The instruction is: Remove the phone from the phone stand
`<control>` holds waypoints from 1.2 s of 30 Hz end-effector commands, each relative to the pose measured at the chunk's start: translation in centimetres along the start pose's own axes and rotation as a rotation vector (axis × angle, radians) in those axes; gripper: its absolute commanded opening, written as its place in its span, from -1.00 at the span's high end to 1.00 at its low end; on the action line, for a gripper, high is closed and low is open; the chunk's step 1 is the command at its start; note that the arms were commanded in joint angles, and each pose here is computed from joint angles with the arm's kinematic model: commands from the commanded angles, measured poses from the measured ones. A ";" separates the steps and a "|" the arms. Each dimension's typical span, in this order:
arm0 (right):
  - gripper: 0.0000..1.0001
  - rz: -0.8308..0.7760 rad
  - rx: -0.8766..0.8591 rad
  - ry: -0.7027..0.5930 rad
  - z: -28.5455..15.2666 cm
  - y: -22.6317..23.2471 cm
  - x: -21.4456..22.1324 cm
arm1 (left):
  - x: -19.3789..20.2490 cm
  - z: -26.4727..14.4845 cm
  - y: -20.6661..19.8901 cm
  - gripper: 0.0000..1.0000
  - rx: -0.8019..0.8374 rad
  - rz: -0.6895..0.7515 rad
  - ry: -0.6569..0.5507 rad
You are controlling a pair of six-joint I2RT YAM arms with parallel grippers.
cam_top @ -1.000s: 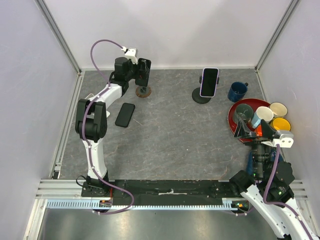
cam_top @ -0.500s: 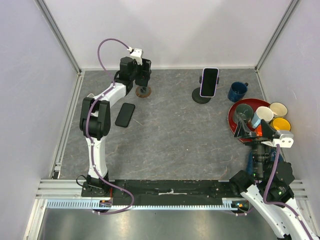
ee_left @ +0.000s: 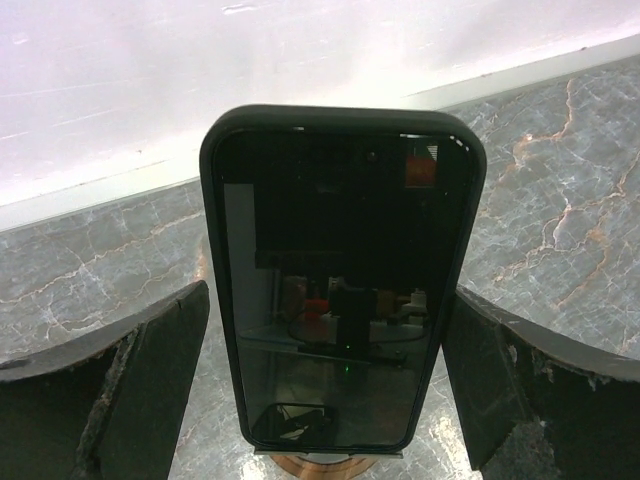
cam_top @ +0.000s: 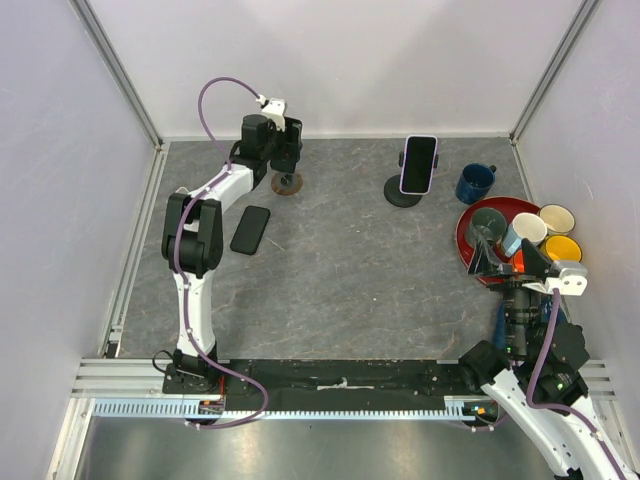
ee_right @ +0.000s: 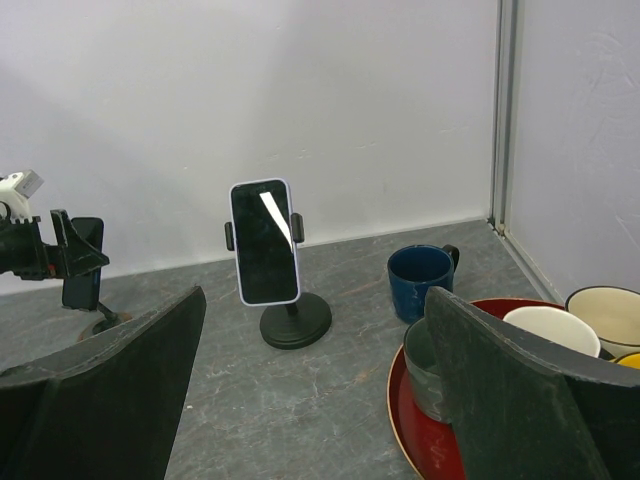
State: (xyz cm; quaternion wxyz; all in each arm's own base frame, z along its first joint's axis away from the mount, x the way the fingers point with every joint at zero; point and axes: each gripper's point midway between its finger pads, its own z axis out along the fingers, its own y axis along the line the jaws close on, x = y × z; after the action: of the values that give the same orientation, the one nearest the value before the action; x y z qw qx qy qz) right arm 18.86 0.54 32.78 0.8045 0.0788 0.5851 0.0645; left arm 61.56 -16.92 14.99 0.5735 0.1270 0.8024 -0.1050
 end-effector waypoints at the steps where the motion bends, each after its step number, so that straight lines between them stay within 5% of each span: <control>1: -0.96 0.013 -0.005 -0.028 0.0 0.0 -1.0 | -1.2 0.4 -0.2 -0.99 0.005 0.025 -0.022; 12: -0.96 0.014 -0.006 -0.027 0.0 0.1 -1.0 | -1.3 0.1 -0.4 -0.78 0.005 0.037 -0.017; 22: -0.96 0.015 -0.008 -0.030 0.0 0.1 -1.1 | -4.1 -1.5 -1.2 0.12 0.022 0.038 -0.075; 36: -0.96 0.019 -0.011 -0.031 -0.1 0.1 -1.2 | -9.0 -4.5 -0.5 0.18 -0.029 -0.008 -0.256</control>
State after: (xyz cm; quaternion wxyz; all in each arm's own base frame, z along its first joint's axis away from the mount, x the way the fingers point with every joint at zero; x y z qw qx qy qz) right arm 18.86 0.56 32.79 0.8046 0.0786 0.5851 0.0649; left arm 59.66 -16.90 14.71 0.5680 0.1277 0.8066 -0.1024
